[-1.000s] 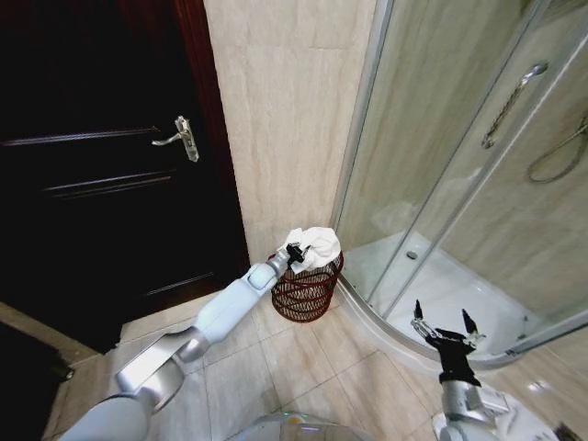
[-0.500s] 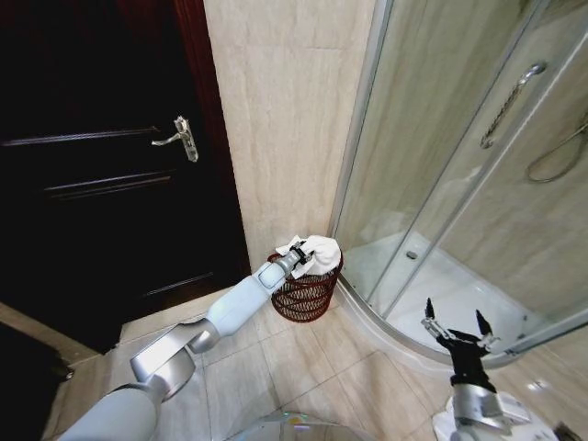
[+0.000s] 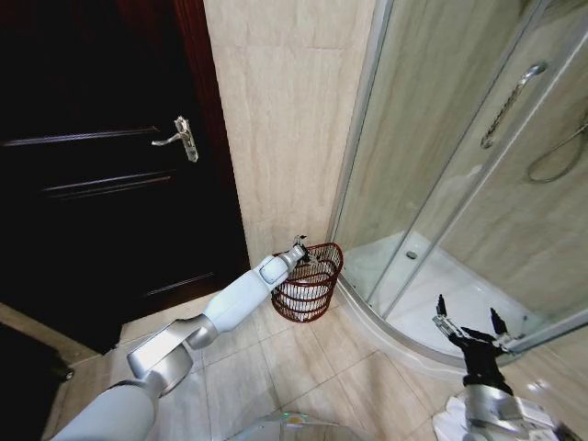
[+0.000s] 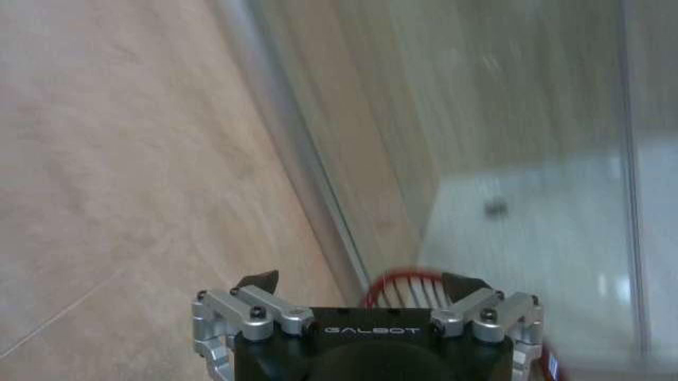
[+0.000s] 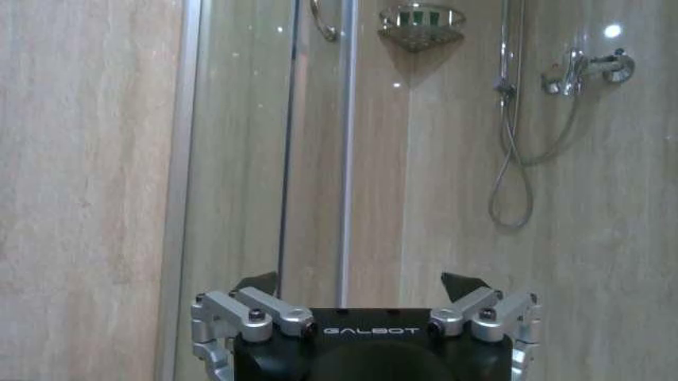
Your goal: Discard the used towel into the hamper.
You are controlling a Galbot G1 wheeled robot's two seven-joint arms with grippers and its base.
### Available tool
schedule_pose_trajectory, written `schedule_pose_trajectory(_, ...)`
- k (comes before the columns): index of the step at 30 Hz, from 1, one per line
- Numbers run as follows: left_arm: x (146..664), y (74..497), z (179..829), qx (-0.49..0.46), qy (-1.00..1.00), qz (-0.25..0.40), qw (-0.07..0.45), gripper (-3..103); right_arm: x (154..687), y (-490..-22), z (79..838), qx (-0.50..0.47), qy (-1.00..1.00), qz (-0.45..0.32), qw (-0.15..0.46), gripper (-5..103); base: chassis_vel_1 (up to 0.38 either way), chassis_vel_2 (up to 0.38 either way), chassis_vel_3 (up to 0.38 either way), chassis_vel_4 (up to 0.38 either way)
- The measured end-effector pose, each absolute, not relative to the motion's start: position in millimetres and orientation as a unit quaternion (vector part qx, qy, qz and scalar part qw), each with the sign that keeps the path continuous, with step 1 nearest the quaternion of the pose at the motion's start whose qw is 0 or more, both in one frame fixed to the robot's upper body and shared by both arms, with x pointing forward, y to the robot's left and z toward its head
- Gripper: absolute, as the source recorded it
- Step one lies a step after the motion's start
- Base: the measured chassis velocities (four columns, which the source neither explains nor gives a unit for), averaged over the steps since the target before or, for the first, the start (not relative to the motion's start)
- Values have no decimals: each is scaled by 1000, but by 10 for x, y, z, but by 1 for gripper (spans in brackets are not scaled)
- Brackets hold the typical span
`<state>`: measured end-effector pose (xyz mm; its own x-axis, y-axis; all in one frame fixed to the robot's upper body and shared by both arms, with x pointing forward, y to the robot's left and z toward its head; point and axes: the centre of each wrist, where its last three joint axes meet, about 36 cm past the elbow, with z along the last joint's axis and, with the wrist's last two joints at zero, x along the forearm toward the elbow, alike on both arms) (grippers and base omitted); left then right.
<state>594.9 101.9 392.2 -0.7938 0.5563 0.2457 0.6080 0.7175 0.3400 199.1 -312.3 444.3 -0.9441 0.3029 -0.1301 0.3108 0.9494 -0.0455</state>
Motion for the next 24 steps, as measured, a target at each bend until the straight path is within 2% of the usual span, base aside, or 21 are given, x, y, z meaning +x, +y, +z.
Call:
schedule_pose_trajectory(4, 5662, 1407, 4066, -255, -958, -124, 37, 100, 2025, -3057, 4473, 146, 988, -31, 51, 100, 0, 0, 0, 0)
schedule_pose_trajectory(9, 5232, 1727, 4047, -209, -974, -81, 28, 100, 2047, -3015, 4525, 140, 989, -35, 40, 100, 0, 0, 0, 0)
schedule_pose_trajectory(11, 4855, 1956, 4018, -177, -982, -60, 14, 100, 2056, -2973, 4584, 135, 989, -39, 37, 100, 0, 0, 0, 0)
schedule_pose_trajectory(12, 4855, 1956, 4018, -177, -982, -60, 14, 100, 2056, -2973, 4584, 135, 989, -39, 37, 100, 0, 0, 0, 0)
schedule_pose_trajectory(14, 4402, 2212, 4030, -128, -991, -36, -6, 100, 2075, -2896, 4638, 124, 991, -43, 32, 100, 0, 0, 0, 0)
schedule_pose_trajectory(19, 3741, 2610, 3952, -48, -997, -42, -35, 100, 2142, -2762, 4707, 95, 994, -43, 22, 100, 0, 0, 0, 0)
schedule_pose_trajectory(24, 3427, 2889, 3971, 4, -998, -33, -46, 100, 2184, -2735, 4740, 83, 995, -43, 22, 100, 0, 0, 0, 0)
